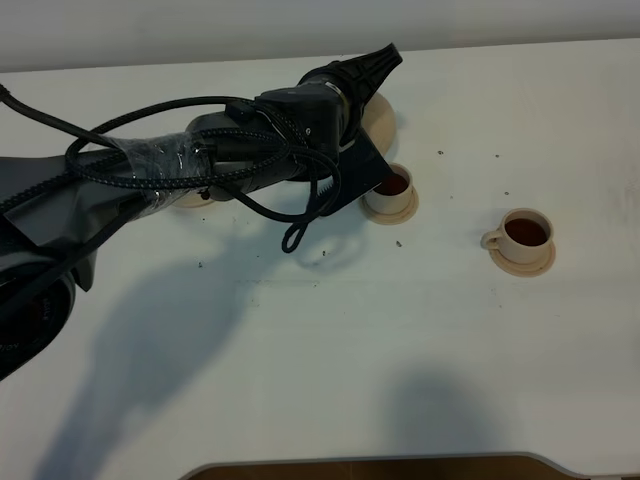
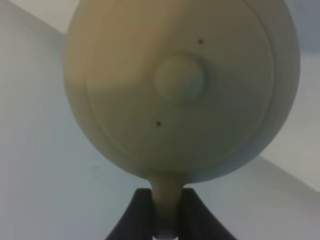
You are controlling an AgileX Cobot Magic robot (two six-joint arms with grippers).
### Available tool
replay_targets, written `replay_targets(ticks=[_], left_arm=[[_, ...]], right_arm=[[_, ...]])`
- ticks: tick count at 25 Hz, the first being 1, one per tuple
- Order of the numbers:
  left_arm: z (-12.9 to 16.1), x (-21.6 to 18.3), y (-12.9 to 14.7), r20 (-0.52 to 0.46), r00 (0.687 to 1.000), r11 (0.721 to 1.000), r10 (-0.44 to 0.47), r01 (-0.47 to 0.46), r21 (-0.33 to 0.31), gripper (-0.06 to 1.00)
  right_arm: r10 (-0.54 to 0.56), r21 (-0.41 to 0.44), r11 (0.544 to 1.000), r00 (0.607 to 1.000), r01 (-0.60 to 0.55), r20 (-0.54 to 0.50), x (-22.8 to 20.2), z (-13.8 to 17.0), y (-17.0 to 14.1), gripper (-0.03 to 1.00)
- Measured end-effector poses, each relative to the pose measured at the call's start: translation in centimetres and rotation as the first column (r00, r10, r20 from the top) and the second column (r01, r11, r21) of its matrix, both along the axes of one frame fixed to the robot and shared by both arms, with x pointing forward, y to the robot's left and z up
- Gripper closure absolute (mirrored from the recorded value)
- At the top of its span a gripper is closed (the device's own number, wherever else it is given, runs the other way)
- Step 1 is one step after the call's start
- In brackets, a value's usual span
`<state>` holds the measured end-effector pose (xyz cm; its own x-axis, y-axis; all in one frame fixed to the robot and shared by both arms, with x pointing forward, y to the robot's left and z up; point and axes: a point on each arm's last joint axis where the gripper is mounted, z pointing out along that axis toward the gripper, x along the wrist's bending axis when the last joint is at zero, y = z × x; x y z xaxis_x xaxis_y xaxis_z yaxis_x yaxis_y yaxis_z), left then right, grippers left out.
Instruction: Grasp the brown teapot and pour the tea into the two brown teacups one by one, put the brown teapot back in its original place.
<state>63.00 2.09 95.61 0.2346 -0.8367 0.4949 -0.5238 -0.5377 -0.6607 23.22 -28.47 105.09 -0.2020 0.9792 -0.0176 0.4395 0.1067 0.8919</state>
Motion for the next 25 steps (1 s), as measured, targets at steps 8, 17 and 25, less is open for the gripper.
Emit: replay_targets(ticks=[8,17,25], left_arm=[[0.0,0.0,0.3,-0.042,0.986,0.970,0.158,-0.163,-0.181,0.84],[4.2,-2.1,2.5,-0.287,0.831,0.724,0.477,-0.557,-0.407,0.84],[5.4,-6.1,3.7,-0.665,0.433,0.337,0.609,-0.900,-0.277,0.84]], right_arm=[[0.000,0.000,1.000,1.000,0.000,0.000,0.0,0.0,0.0,0.75],[0.000,0.000,1.000,1.000,0.000,0.000,0.0,0.0,0.0,0.75],[0.000,0.000,1.000,1.000,0.000,0.000,0.0,0.0,0.0,0.75]])
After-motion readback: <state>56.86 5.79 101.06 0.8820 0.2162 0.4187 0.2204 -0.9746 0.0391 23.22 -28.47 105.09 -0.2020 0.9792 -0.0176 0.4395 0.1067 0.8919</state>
